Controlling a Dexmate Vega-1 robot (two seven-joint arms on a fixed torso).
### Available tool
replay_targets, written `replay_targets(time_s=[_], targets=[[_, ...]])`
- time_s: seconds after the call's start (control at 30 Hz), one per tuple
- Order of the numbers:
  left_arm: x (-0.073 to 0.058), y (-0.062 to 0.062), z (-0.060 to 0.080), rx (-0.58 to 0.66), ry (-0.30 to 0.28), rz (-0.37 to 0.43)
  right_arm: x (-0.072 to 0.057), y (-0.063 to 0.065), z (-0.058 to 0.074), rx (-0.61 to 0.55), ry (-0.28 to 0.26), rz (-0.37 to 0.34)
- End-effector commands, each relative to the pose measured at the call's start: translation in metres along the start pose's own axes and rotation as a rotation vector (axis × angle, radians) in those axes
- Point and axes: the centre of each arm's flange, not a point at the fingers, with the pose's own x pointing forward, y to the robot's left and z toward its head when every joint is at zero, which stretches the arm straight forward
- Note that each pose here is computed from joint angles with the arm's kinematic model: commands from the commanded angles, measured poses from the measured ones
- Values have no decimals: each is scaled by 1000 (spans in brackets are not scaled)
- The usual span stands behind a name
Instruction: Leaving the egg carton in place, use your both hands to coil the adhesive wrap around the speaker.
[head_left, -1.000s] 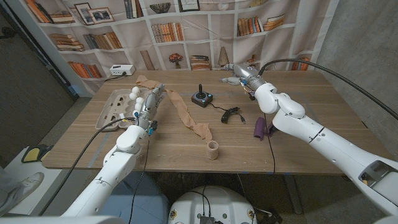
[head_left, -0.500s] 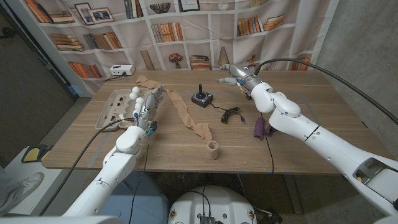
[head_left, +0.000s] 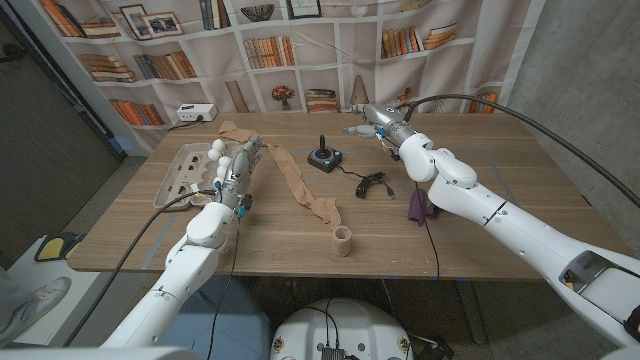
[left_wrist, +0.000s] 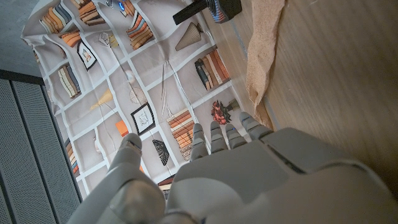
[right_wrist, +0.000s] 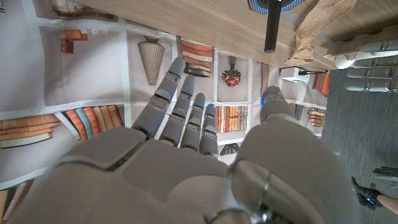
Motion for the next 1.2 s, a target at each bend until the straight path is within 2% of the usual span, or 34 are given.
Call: replay_targets(time_s=[0.03, 0.93, 1.2], targets=[[1, -1, -3, -3, 5, 3, 5, 0, 3, -16, -15, -2], [4, 0, -7, -9, 12, 9, 19, 12, 14, -75, -40, 32], [5, 0, -10, -13, 16, 7, 20, 15, 17, -87, -23, 39]])
